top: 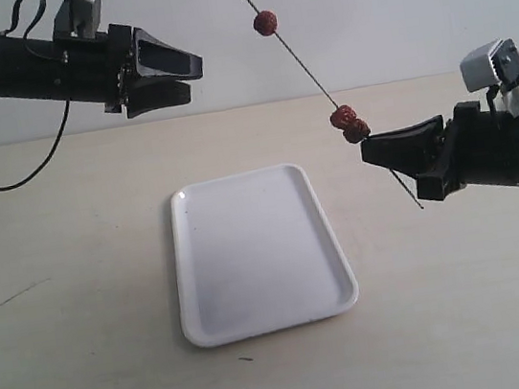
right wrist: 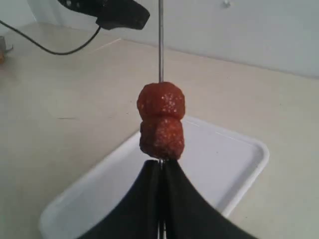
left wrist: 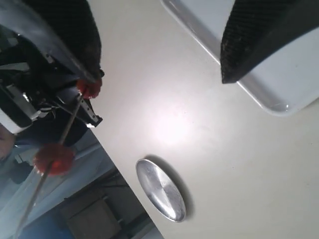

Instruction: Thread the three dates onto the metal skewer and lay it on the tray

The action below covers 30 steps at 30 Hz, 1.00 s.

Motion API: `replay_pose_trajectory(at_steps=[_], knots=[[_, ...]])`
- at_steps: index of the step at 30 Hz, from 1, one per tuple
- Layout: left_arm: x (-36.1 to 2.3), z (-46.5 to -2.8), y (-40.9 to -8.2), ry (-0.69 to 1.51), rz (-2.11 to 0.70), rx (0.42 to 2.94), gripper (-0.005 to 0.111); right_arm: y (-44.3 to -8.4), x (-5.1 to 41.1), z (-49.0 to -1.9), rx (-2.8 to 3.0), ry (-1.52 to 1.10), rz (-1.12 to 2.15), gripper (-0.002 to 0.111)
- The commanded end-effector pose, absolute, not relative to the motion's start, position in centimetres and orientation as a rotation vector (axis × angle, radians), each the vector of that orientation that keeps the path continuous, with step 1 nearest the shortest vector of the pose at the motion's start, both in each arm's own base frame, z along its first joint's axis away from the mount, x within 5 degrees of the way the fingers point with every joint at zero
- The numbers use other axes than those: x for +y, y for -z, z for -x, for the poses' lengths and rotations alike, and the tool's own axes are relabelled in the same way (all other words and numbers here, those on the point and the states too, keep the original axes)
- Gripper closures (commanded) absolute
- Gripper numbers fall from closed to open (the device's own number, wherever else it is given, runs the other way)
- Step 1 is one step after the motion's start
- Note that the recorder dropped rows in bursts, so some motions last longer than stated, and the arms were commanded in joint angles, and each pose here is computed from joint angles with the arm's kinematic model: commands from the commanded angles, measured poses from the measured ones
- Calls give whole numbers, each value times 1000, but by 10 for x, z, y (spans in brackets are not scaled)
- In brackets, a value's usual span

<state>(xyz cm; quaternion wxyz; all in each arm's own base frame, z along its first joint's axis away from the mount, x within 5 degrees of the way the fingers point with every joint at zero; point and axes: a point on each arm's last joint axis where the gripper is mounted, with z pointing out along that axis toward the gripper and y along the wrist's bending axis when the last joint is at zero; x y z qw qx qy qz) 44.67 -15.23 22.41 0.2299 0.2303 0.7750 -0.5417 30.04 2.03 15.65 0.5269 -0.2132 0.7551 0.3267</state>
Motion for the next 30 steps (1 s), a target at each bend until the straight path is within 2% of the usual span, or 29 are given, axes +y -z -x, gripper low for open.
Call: replay_pose_trajectory(at_steps=[1,4,13,17,19,21,25,27,30], knots=[[-151,-442,-222,1456,-699,2103,41,-162,31,-296,1777,-953,470,108],[-150,-442,-216,1425,-735,2135,41,-162,43,-291,1759,-999,464,108],[-148,-438,-207,1393,-777,2177,41,-157,59,-285,1707,-911,450,108],[-148,-435,-200,1403,-787,2169,41,-155,60,-284,1787,-1078,218,108],[-148,-434,-199,1405,-789,2160,48,-149,70,-278,1843,-1079,194,108],[-148,-434,-199,1401,-796,2155,56,-147,85,-273,1828,-1061,205,108],[-147,-432,-195,1401,-801,2170,56,-146,107,-271,1786,-909,97,108],[-146,-430,-191,1406,-798,2176,56,-147,115,-267,1755,-858,257,108],[-143,-430,-188,1407,-792,2167,56,-153,115,-266,1700,-861,275,108]])
